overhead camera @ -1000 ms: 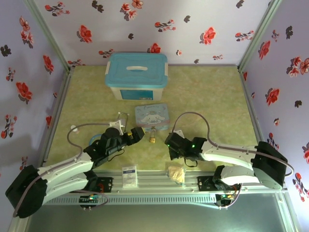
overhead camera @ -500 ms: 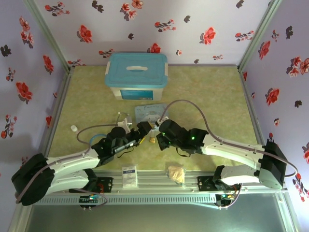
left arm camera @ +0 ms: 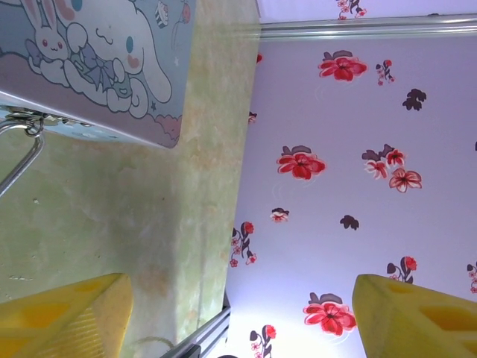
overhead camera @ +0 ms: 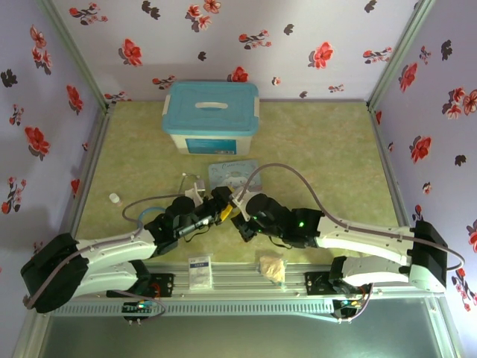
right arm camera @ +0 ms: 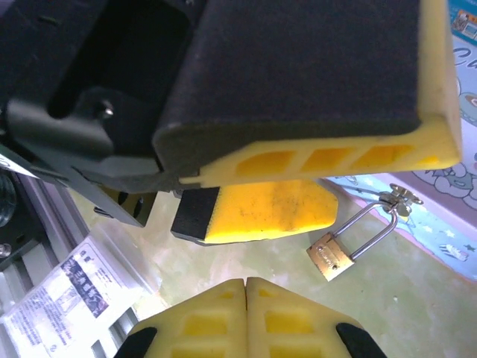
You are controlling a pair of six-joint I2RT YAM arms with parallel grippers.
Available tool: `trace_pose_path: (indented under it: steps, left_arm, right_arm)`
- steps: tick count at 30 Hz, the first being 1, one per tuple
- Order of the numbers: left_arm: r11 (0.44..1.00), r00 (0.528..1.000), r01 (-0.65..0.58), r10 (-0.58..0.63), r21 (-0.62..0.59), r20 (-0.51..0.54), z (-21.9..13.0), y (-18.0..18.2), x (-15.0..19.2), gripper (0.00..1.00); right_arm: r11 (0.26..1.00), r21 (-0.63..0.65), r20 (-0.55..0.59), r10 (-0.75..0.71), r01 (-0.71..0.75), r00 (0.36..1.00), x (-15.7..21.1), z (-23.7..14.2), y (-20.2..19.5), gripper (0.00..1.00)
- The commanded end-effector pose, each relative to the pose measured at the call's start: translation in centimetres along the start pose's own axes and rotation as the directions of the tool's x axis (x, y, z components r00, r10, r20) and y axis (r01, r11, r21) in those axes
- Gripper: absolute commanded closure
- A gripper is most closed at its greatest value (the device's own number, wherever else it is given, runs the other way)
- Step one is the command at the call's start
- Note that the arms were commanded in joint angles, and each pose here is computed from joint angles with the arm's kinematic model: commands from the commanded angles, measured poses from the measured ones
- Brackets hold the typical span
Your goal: Unlock a padlock with a key
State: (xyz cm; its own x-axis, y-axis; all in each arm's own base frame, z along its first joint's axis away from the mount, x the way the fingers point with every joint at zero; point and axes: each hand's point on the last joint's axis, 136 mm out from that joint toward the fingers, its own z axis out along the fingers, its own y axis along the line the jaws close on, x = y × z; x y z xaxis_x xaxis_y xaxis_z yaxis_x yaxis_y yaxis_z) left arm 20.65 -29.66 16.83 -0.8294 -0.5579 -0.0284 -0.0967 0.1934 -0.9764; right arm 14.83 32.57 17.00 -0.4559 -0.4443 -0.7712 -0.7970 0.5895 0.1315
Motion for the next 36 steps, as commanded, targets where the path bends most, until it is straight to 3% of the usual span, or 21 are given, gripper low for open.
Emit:
trace_pose_path:
  steps: [1, 4, 6, 8, 12, 16, 20, 29, 31, 36]
  left_arm:
    - [1.000, 1.000, 0.015, -0.015, 0.011, 0.004, -0.1, 0.3, 0.1, 0.23]
    - [0.999, 0.998, 0.053, -0.052, -0.007, 0.044, -0.9, 2.5, -0.5, 0.22]
    - [0.995, 0.991, 0.088, -0.092, 0.045, 0.100, -1.8, 2.9, -1.5, 0.23]
    - [0.991, 0.986, 0.115, -0.122, 0.067, 0.113, -2.1, 2.8, -1.9, 0.14]
    - [0.977, 0.980, 0.162, -0.175, 0.137, 0.090, -1.9, 1.2, -1.5, 0.00]
    - [0.936, 0.954, 0.256, -0.285, 0.241, 0.095, -2.0, -0.2, -2.2, 0.00]
    - [0.911, 0.933, 0.327, -0.354, 0.252, 0.069, -0.8, -0.4, -1.9, 0.00]
    - [0.889, 0.915, 0.366, -0.397, 0.274, 0.065, 0.1, -0.4, -1.7, 0.01]
    - [0.891, 0.914, 0.356, -0.394, 0.283, 0.090, -0.4, -0.3, -2.1, 0.05]
    - [0.900, 0.918, 0.342, -0.382, 0.271, 0.108, -0.6, 0.3, -2.2, 0.28]
  right_arm:
    - [0.997, 0.038, 0.045, -0.063, 0.062, 0.997, -0.6, -0.3, -0.5, 1.00]
    - [0.995, 0.094, 0.055, -0.050, 0.044, 0.997, -0.8, -0.3, -1.5, 1.00]
    - [0.982, 0.188, 0.058, 0.008, -0.019, 0.998, -0.5, -0.1, -3.5, 1.00]
    - [0.972, 0.211, 0.069, 0.095, -0.107, 0.993, -0.4, 0.3, -4.7, 1.00]
    - [0.966, 0.134, 0.168, 0.197, -0.220, 0.966, -2.0, 1.1, -4.1, 1.00]
    - [0.963, 0.077, 0.231, 0.235, -0.258, 0.944, -3.5, 1.8, -3.3, 1.00]
    - [0.965, -0.002, 0.286, 0.254, -0.264, 0.924, -4.7, 2.5, -1.6, 1.00]
    - [0.966, -0.032, 0.254, 0.256, -0.256, 0.933, -2.9, 3.9, -0.2, 1.00]
    - [0.965, -0.023, 0.248, 0.259, -0.261, 0.934, -2.2, 3.8, -0.5, 1.00]
    - [0.960, -0.016, 0.258, 0.273, -0.278, 0.927, -1.2, 3.2, -1.1, 1.00]
